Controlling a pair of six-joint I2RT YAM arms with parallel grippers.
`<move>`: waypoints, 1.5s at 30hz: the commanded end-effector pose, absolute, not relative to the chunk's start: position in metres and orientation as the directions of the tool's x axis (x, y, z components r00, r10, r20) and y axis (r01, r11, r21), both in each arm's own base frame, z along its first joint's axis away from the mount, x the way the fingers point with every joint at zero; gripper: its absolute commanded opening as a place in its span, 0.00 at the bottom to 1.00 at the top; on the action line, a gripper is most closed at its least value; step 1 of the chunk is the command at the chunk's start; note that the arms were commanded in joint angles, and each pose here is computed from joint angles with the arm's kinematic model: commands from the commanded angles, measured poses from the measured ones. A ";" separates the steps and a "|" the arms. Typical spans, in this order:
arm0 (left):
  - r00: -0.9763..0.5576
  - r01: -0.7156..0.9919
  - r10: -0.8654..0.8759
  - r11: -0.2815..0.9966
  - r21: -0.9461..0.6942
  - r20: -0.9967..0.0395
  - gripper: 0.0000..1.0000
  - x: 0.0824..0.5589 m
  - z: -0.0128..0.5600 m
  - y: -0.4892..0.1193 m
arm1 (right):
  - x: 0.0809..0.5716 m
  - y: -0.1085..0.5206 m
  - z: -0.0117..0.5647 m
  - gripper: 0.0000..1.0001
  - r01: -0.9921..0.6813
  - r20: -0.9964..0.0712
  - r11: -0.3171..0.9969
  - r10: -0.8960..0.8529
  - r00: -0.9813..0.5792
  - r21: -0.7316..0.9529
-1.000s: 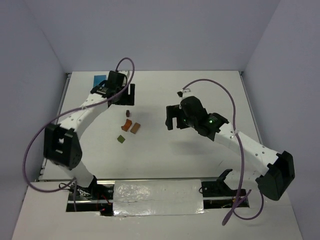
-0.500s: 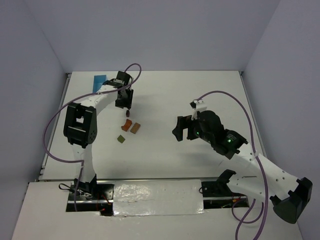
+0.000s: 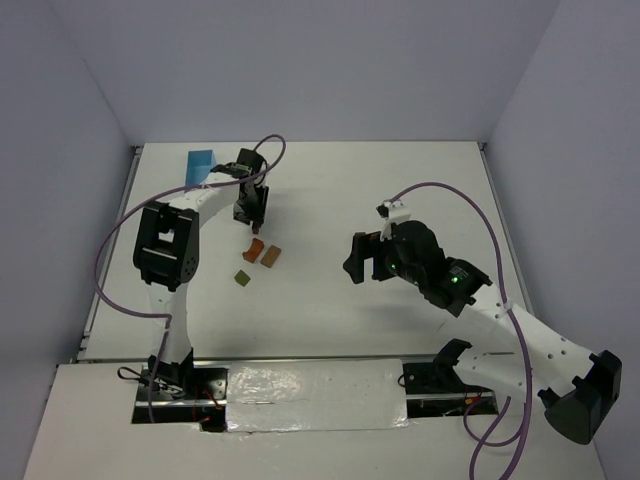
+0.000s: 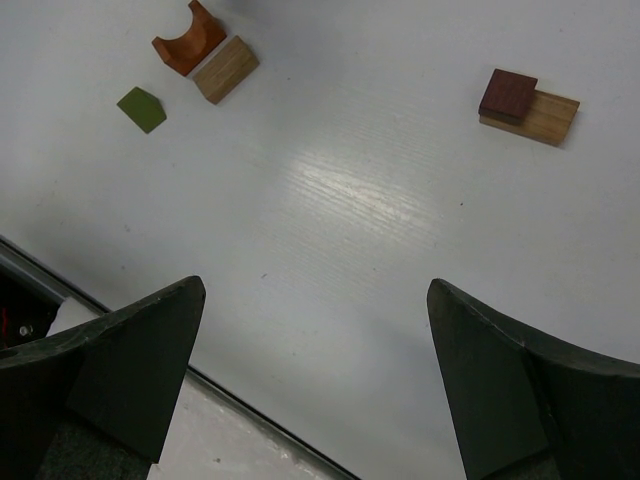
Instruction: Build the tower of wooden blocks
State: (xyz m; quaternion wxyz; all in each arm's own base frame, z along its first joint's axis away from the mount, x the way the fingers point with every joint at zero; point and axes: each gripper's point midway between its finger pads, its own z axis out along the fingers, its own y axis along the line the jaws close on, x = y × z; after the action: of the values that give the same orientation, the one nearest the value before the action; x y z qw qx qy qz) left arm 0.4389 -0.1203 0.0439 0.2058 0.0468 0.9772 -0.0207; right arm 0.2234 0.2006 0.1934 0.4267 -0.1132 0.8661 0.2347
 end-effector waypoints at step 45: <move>-0.889 0.450 0.049 0.273 -0.850 -0.455 0.00 0.170 0.290 -0.290 | 0.141 0.298 0.302 0.83 -0.905 -0.995 0.415 -0.033 0.090 -0.096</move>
State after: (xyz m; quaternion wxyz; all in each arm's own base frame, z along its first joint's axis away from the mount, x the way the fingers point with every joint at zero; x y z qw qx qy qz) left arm 0.1708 -0.2878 0.2881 0.1704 0.1663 0.7838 -0.5736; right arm 0.1462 0.2891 0.2634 0.5800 -0.4188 0.6137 0.3340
